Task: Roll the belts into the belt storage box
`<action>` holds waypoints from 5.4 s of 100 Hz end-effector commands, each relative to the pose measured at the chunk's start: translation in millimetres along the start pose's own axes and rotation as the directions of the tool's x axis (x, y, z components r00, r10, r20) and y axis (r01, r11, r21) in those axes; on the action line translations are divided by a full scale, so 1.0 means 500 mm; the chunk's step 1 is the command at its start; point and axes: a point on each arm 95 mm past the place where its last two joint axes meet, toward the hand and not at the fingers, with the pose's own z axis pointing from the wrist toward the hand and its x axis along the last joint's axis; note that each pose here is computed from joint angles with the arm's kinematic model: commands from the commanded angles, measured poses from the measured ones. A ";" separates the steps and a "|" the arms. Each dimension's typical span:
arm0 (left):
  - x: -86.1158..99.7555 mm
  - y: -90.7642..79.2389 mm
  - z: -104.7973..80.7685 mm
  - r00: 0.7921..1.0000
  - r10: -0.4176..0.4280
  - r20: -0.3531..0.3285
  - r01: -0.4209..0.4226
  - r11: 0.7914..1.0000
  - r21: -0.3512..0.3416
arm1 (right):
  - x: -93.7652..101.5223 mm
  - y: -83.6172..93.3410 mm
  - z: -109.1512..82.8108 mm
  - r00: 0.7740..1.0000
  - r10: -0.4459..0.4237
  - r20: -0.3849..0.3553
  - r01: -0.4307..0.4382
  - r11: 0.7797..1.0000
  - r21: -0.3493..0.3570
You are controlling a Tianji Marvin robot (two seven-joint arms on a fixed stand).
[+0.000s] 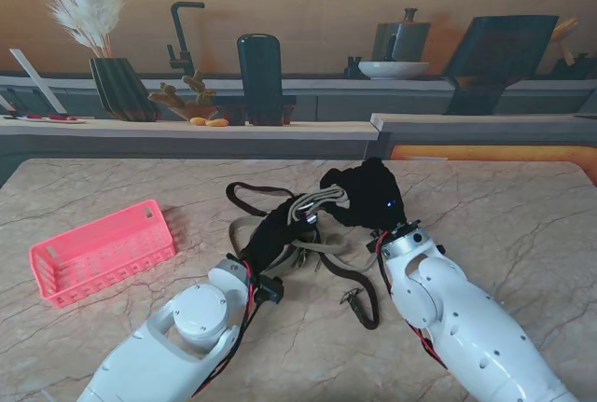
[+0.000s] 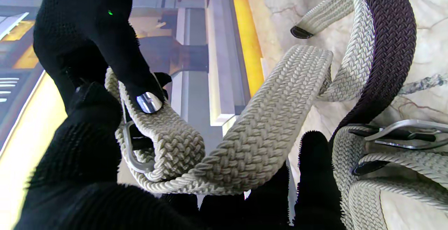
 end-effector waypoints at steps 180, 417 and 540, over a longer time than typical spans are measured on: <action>0.009 0.073 0.020 0.996 -0.083 -0.038 0.091 0.941 0.326 | 0.100 -0.120 -0.008 0.949 0.302 0.088 -0.311 0.943 0.121; -0.008 0.028 0.000 0.984 0.066 0.167 -0.018 0.961 -0.276 | -0.010 0.009 -0.002 0.905 0.052 -0.423 0.193 0.833 0.518; 0.012 0.018 0.001 0.998 0.061 0.011 -0.061 0.998 0.024 | -0.011 0.038 0.024 0.964 -0.109 -0.244 0.146 0.979 0.141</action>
